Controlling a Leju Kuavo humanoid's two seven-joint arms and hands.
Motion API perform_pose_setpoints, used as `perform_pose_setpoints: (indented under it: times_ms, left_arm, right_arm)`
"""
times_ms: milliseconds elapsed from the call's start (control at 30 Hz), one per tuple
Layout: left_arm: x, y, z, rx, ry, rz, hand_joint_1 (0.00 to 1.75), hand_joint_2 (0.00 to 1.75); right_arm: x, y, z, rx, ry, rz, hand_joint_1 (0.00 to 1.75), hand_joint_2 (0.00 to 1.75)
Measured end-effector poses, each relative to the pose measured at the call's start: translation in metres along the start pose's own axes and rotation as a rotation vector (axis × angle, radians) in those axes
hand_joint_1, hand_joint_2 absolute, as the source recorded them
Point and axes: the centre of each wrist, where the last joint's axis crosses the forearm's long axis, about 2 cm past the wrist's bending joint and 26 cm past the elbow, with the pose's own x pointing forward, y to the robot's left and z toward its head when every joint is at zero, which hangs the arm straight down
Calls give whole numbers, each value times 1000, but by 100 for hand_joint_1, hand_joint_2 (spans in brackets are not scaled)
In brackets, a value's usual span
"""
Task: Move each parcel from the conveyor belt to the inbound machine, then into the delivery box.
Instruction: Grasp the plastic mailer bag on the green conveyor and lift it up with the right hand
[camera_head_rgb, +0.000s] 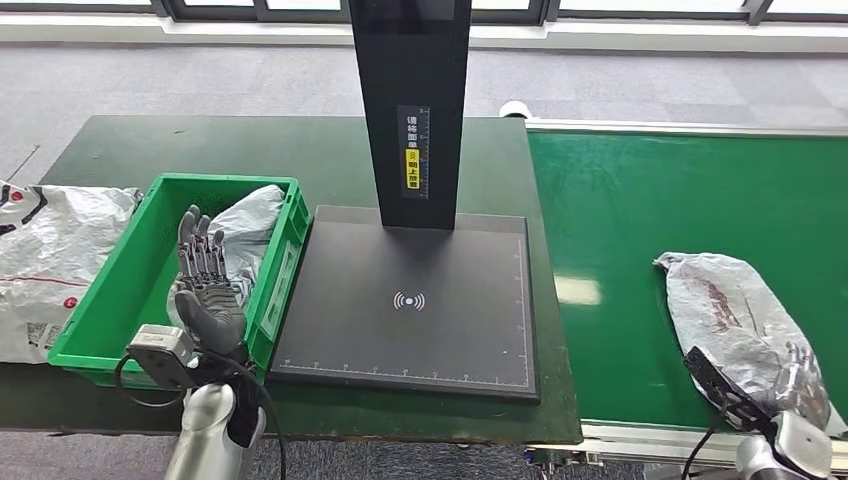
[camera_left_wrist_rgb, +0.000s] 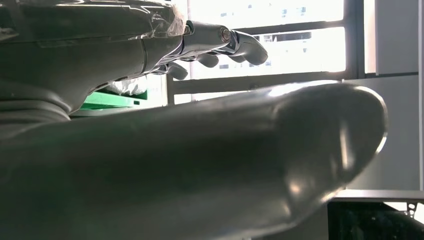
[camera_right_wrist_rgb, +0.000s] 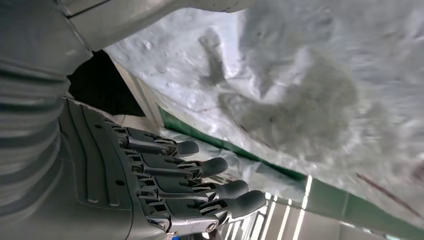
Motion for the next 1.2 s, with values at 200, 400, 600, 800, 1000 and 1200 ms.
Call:
perform_pose_setpoints:
  times_ms: [200, 400, 600, 800, 1000, 1200]
  left_arm:
    - [-1, 0, 5, -4, 11, -6, 0, 0]
    - [-3, 2, 15, -12, 39, -18, 0, 0]
    - [-4, 4, 24, -5, 59, -33, 0, 0]
    - [1, 6, 36, 14, 68, -56, 0, 0]
    - [5, 6, 42, 31, 69, -61, 0, 0]
    - [10, 5, 40, 49, 50, -61, 0, 0]
  right_arm:
    - [6, 0, -3, 79, 45, 17, 45, 175]
    - [11, 6, -1, 181, -6, 27, 154, 175]
    - [20, 10, 1, 194, -59, 18, 175, 175]
    - [42, 2, -2, 125, -103, -1, 175, 175]
    - [63, -5, -4, 5, -170, -63, 175, 175]
    - [78, -14, -5, -130, -236, -138, 175, 175]
